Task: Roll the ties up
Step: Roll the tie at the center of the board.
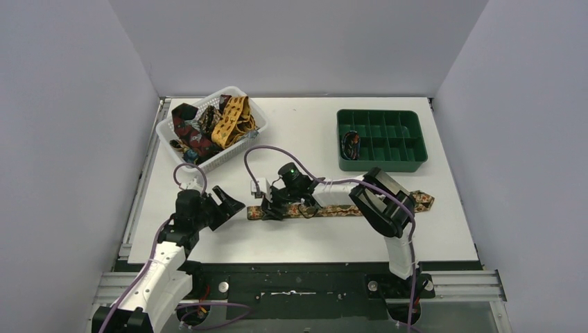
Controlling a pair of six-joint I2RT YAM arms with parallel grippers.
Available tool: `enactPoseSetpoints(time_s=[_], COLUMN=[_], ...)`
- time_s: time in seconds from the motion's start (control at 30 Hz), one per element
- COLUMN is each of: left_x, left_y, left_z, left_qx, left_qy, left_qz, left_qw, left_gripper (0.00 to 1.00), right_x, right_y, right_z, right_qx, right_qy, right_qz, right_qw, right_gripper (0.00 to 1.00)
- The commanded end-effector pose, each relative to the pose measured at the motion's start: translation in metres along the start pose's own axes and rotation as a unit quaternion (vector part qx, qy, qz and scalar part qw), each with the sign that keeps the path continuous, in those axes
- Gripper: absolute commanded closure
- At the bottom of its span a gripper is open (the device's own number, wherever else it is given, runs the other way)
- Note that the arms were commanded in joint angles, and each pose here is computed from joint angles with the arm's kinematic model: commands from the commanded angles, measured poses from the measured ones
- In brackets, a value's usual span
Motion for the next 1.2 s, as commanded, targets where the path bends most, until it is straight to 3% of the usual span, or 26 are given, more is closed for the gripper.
enactPoseSetpoints(time_s=[0.0, 0.07, 0.13, 0.2, 0.37, 0.47, 0.57, 0.67, 0.73, 0.8, 0.97, 1.1, 1.17], left_x=[0.001, 0.002, 0.003, 0.003, 0.005, 0.008, 0.009, 0.008, 0.007, 0.005, 0.007, 0.008, 0.007], left_y=[-0.012, -0.012, -0.012, -0.011, -0.011, -0.012, -0.013, -0.011, -0.009, -0.002, 0.000, -0.007, -0.008], left_z=[-0.008, -0.008, -0.008, -0.010, -0.015, -0.018, -0.018, -0.014, -0.011, -0.009, -0.009, -0.007, -0.003], left_qx=[-0.003, 0.001, 0.002, 0.004, 0.008, 0.010, 0.016, 0.024, 0.037, 0.058, 0.048, 0.033, 0.030], left_qy=[-0.015, -0.018, -0.021, -0.028, -0.045, -0.053, -0.055, -0.055, -0.053, -0.054, -0.050, -0.042, -0.030], left_qz=[0.031, 0.030, 0.033, 0.032, 0.030, 0.031, 0.041, 0.050, 0.051, 0.036, 0.025, 0.049, 0.057], left_qw=[0.999, 0.999, 0.999, 0.999, 0.999, 0.998, 0.998, 0.997, 0.997, 0.996, 0.997, 0.997, 0.997], left_gripper=[0.28, 0.28, 0.28, 0.27, 0.19, 0.15, 0.11, 0.09, 0.08, 0.05, 0.03, 0.09, 0.17], right_x=[-0.003, 0.000, 0.008, 0.019, 0.071, 0.131, 0.180, 0.182, 0.176, 0.161, 0.131, 0.100, 0.086], right_y=[0.034, 0.031, 0.021, 0.010, -0.018, -0.048, -0.051, -0.037, -0.033, -0.023, -0.005, 0.008, 0.014], right_z=[0.005, 0.000, -0.014, -0.036, -0.093, -0.106, -0.097, -0.088, -0.076, -0.070, -0.066, -0.069, -0.070], right_qx=[-0.004, 0.002, 0.010, 0.026, 0.025, -0.069, -0.205, -0.294, -0.369, -0.429, -0.515, -0.518, -0.517], right_qy=[0.014, 0.013, 0.005, -0.012, -0.080, -0.083, -0.125, -0.157, -0.146, -0.154, -0.204, -0.168, -0.146], right_qz=[-0.048, -0.038, -0.013, 0.025, 0.178, 0.359, 0.422, 0.343, 0.329, 0.291, 0.253, 0.222, 0.211], right_qw=[0.999, 0.999, 1.000, 0.999, 0.980, 0.927, 0.874, 0.878, 0.857, 0.841, 0.793, 0.809, 0.817], right_gripper=[0.57, 0.50, 0.34, 0.25, 0.16, 0.11, 0.00, 0.00, 0.01, 0.09, 0.21, 0.36, 0.46])
Point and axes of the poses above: each gripper's point midway between its finger pads, its own x axis back along the fingers, its own y axis along the line the jaws close on, z = x × y, the point moved 2 cm from there along x, back along the fingers, and after that the axes turned 3 degrees about -x, right-handed, at the moved point
